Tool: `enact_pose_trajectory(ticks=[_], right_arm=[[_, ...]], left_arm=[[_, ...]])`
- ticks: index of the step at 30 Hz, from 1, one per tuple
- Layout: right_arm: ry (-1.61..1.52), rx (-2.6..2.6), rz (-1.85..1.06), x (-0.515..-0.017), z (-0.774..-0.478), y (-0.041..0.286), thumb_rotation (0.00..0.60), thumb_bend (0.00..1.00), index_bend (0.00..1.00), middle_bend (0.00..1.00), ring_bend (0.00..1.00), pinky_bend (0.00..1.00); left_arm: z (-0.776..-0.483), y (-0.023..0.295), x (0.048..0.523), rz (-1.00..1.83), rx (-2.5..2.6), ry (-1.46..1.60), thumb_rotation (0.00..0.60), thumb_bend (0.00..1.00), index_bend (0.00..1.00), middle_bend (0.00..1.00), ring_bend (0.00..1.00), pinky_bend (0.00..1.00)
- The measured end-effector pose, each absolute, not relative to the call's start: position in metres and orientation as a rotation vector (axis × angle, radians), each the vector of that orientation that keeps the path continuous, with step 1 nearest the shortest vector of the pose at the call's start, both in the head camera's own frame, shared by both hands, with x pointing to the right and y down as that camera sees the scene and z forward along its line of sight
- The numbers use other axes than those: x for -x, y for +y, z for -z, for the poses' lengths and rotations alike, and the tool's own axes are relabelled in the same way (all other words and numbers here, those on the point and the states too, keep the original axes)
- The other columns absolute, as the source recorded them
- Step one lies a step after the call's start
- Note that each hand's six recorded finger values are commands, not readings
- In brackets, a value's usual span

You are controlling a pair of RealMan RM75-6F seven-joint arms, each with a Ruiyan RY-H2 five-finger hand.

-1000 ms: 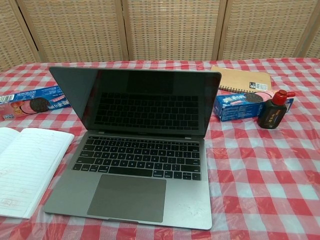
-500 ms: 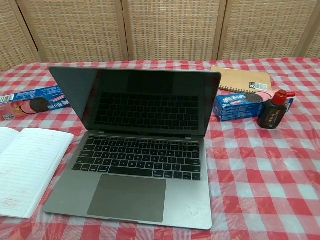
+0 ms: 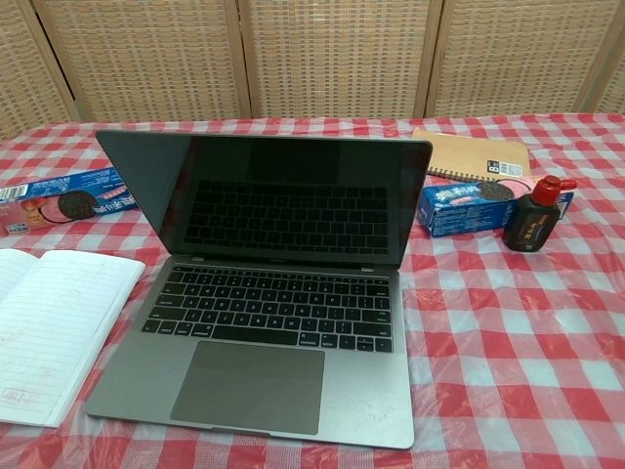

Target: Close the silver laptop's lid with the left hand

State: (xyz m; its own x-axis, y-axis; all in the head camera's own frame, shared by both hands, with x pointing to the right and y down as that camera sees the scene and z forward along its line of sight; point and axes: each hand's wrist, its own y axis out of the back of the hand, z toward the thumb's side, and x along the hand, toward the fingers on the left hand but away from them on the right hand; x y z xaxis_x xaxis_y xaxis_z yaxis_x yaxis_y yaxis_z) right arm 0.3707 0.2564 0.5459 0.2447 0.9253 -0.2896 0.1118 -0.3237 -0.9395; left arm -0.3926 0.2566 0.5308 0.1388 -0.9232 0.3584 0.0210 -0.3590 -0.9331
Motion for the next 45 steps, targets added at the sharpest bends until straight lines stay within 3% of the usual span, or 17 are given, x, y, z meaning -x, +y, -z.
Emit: enact_pose_trajectory(ticks=[3, 6, 8, 11, 13, 19, 32, 36, 45], right_arm=[[-0.986, 1.651, -1.180, -0.372, -0.545, 0.256, 0.600, 0.58, 0.00, 0.00, 0.00, 0.00], [-0.995, 1.653, -1.179, -0.373, -0.544, 0.254, 0.600, 0.58, 0.00, 0.00, 0.00, 0.00], [-0.997, 1.653, -1.176, -0.372, -0.544, 0.254, 0.600, 0.58, 0.00, 0.00, 0.00, 0.00], [-0.996, 1.654, -1.176, -0.372, -0.544, 0.254, 0.600, 0.58, 0.00, 0.00, 0.00, 0.00], [-0.995, 1.655, -1.180, -0.372, -0.544, 0.254, 0.600, 0.58, 0.00, 0.00, 0.00, 0.00], [-1.004, 1.653, -1.183, -0.374, -0.544, 0.252, 0.600, 0.58, 0.00, 0.00, 0.00, 0.00], [-1.002, 1.653, -1.206, -0.378, -0.549, 0.249, 0.600, 0.58, 0.00, 0.00, 0.00, 0.00], [-1.000, 1.654, -1.212, -0.379, -0.551, 0.249, 0.600, 0.58, 0.00, 0.00, 0.00, 0.00], [-0.997, 1.655, -1.214, -0.379, -0.551, 0.249, 0.600, 0.58, 0.02, 0.00, 0.00, 0.00]], left_arm=[[-0.529, 0.256, 0.388, 1.336, 1.557, 0.913, 0.600, 0.12, 0.00, 0.00, 0.00, 0.00], [-0.527, 0.254, 0.383, 1.317, 1.578, 0.910, 0.600, 0.43, 0.00, 0.00, 0.00, 0.00], [-0.527, 0.251, 0.377, 1.303, 1.598, 0.895, 0.600, 0.69, 0.00, 0.00, 0.00, 0.00], [-0.525, 0.244, 0.367, 1.278, 1.631, 0.869, 0.600, 0.92, 0.00, 0.00, 0.00, 0.00], [-0.523, 0.239, 0.359, 1.259, 1.658, 0.849, 0.600, 1.00, 0.00, 0.00, 0.00, 0.00], [-0.514, 0.215, 0.327, 1.180, 1.794, 0.736, 0.600, 1.00, 0.00, 0.00, 0.00, 0.00], [-0.514, 0.133, 0.275, 1.163, 1.949, 0.521, 0.600, 1.00, 0.00, 0.00, 0.00, 0.02], [-0.511, 0.121, 0.264, 1.149, 1.949, 0.529, 0.600, 1.00, 0.00, 0.00, 0.00, 0.08], [-0.517, 0.112, 0.247, 1.169, 1.963, 0.509, 0.600, 1.00, 0.00, 0.00, 0.00, 0.08]])
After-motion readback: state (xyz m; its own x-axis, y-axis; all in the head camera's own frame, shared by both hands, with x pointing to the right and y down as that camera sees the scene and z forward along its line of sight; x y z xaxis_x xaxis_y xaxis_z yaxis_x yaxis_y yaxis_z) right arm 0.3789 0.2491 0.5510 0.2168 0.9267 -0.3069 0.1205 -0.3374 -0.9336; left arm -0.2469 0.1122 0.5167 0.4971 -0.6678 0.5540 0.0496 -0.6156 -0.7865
